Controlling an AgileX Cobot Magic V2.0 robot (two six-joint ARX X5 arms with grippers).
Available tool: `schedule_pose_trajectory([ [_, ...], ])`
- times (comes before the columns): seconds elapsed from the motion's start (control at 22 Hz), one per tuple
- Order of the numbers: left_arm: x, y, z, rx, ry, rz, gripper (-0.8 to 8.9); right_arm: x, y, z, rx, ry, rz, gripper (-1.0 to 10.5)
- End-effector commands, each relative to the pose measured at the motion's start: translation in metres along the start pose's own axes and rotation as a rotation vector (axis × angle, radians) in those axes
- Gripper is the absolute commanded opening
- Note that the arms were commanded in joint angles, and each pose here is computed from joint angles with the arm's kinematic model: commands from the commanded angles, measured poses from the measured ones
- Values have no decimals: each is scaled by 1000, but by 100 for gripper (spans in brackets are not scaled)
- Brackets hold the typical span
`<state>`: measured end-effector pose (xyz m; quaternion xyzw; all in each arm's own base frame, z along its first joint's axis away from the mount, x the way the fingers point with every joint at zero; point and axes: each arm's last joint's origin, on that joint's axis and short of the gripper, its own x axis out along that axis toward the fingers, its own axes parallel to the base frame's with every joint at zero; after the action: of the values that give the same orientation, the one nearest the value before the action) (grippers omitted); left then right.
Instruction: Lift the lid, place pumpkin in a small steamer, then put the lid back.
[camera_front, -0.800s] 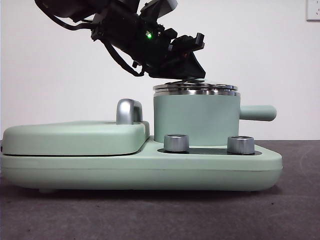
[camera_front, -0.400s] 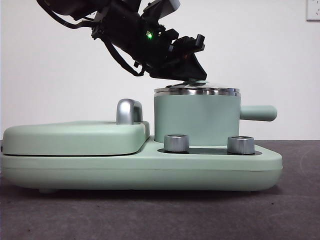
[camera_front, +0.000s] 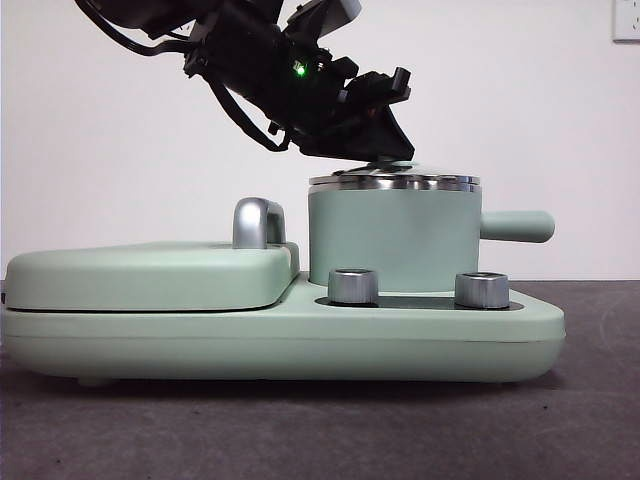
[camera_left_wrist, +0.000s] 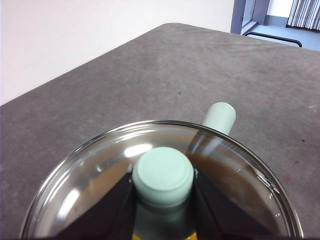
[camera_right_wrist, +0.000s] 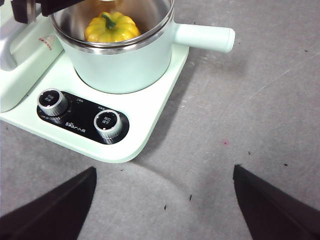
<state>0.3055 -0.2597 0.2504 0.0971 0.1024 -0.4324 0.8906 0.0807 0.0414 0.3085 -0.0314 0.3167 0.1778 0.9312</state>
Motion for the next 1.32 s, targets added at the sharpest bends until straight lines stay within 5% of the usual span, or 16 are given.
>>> schedule_pose_trajectory([
  [0.05, 0, -2, 13, 0, -8, -15, 15, -1, 1, 3, -11, -12, 7, 423],
  [0.45, -1, -2, 20, 5, 2, -16, 17, -1, 1, 3, -11, -12, 7, 423],
  [0.64, -1, -2, 20, 4, 1, -16, 205, -1, 1, 3, -11, -11, 7, 423],
  [0.86, -3, -1, 21, 0, 3, -14, 228, -1, 1, 3, -11, -12, 7, 423],
  [1.32, -73, 13, 43, -279, 208, 42, 218, -1, 1, 3, -12, -10, 24, 423],
])
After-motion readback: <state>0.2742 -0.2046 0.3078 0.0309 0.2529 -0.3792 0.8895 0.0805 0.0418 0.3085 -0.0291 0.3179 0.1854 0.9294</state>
